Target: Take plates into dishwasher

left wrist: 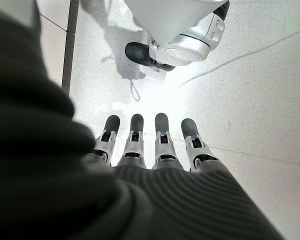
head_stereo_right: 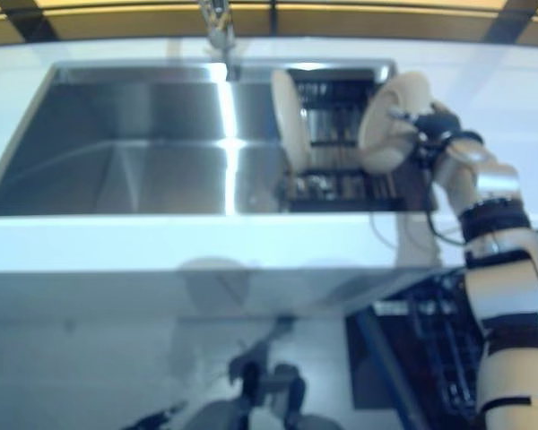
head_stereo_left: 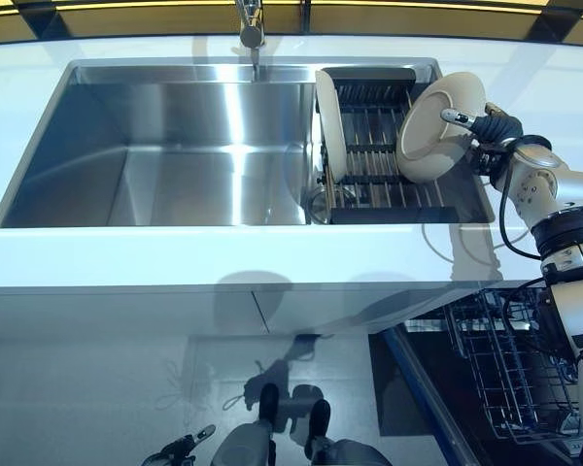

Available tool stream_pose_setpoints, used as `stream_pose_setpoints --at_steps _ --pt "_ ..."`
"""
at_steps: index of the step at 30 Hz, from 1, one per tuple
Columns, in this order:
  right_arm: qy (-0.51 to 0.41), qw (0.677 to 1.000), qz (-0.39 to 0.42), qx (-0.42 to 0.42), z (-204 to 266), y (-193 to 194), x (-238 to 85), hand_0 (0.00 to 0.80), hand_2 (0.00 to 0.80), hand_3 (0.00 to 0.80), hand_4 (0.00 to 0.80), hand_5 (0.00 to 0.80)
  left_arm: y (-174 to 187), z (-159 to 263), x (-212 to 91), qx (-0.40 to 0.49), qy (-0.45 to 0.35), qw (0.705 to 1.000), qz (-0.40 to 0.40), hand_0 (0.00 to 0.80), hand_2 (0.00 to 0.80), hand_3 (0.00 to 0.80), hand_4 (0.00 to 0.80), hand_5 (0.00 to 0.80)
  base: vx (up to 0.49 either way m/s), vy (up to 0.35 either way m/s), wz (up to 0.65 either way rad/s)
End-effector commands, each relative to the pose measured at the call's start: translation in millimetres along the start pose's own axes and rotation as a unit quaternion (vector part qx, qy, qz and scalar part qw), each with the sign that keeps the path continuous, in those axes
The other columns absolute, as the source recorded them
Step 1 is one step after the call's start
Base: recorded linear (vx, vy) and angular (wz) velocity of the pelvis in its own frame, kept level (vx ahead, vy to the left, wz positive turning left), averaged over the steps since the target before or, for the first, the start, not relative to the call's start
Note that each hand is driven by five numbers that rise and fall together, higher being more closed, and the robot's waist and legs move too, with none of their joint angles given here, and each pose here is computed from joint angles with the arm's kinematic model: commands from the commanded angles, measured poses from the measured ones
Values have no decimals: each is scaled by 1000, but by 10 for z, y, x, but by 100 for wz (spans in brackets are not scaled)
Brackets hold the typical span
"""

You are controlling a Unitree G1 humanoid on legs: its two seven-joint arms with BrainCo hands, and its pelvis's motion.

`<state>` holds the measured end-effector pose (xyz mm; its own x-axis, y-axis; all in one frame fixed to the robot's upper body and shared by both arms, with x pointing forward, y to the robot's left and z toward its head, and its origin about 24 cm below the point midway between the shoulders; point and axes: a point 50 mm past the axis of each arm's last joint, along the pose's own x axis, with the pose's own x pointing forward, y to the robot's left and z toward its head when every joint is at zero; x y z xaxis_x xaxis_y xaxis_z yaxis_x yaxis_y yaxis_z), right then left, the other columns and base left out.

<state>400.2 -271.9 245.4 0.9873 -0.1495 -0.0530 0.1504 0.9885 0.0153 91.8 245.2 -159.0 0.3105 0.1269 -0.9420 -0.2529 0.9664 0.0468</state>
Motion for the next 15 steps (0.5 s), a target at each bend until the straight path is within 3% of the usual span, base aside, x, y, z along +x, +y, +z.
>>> stream_pose_setpoints --at_steps 1,2,3,4,15 --pt "-21 999 6 -40 164 35 0 0 0 0 0 0 -45 -40 8 13 10 1000 -5 0 0 0 0 0 0 0 0" --pt "-20 999 5 -49 165 47 3 314 314 314 314 314 -44 -42 8 11 10 1000 -5 0 0 0 0 0 0 0 0" --pt "-22 998 0 -58 178 42 4 690 690 690 690 690 -42 -40 7 11 10 1000 -5 0 0 0 0 0 0 0 0" --pt "-26 997 -6 -72 192 32 4 800 800 800 800 800 -42 -41 7 10 10 1000 -5 0 0 0 0 0 0 0 0" --pt "-85 981 -71 -159 481 8 -42 800 800 800 800 800 -22 -33 4 18 9 1000 0 0 0 0 0 0 0 0 0"
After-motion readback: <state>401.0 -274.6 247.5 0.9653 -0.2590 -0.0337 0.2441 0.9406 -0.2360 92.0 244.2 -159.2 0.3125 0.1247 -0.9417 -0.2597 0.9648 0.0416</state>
